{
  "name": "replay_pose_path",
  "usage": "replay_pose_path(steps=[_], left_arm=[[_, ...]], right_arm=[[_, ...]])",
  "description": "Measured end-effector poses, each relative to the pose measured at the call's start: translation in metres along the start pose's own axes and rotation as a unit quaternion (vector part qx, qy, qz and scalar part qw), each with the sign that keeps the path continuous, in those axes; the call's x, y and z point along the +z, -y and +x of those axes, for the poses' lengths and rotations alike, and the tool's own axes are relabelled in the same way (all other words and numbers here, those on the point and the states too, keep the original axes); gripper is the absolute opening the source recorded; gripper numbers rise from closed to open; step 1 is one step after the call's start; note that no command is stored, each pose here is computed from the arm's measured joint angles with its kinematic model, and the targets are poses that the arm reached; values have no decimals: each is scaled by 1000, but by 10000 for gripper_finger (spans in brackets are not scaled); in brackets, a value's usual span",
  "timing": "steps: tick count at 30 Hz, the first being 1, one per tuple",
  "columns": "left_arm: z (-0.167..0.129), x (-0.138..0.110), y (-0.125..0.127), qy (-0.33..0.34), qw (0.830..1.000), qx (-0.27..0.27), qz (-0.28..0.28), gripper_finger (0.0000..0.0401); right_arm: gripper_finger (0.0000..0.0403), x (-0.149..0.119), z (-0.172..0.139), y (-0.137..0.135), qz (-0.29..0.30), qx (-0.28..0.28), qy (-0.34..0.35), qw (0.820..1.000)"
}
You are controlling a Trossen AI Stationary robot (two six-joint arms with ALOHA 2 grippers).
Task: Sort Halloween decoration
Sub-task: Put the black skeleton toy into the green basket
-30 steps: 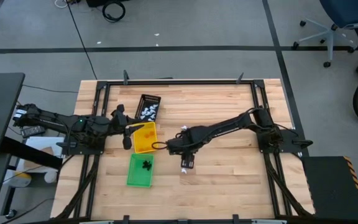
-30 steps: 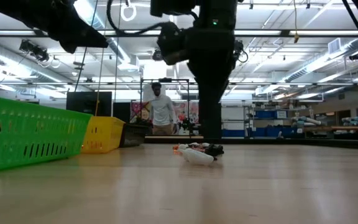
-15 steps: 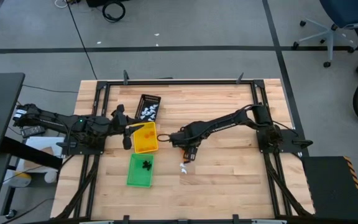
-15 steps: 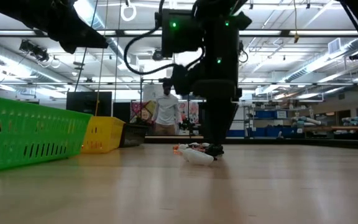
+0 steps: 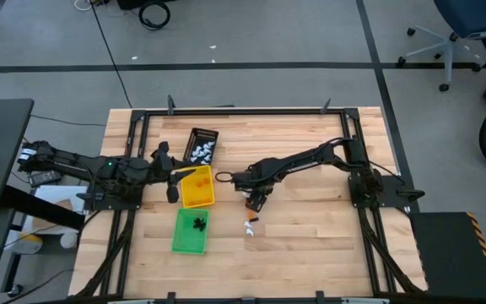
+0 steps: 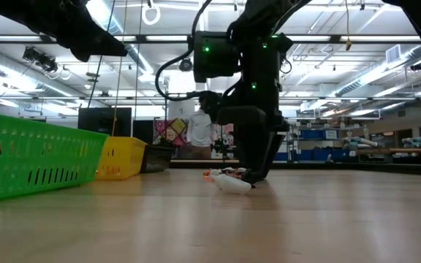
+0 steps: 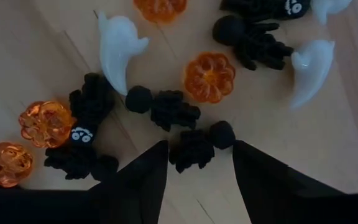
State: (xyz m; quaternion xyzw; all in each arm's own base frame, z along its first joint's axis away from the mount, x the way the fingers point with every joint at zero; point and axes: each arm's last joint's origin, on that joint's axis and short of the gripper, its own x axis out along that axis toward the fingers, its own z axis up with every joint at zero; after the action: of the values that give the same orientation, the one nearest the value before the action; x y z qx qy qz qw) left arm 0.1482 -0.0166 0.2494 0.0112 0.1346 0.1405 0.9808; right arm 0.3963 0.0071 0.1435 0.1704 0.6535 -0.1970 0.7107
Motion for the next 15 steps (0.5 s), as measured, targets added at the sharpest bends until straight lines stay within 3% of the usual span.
replay_pose_path(steps=[15], left_arm=[[0,1,0,3,1000,0,2,69]], right_arm=[[96,0,0,-4,-41,-6,15,999]])
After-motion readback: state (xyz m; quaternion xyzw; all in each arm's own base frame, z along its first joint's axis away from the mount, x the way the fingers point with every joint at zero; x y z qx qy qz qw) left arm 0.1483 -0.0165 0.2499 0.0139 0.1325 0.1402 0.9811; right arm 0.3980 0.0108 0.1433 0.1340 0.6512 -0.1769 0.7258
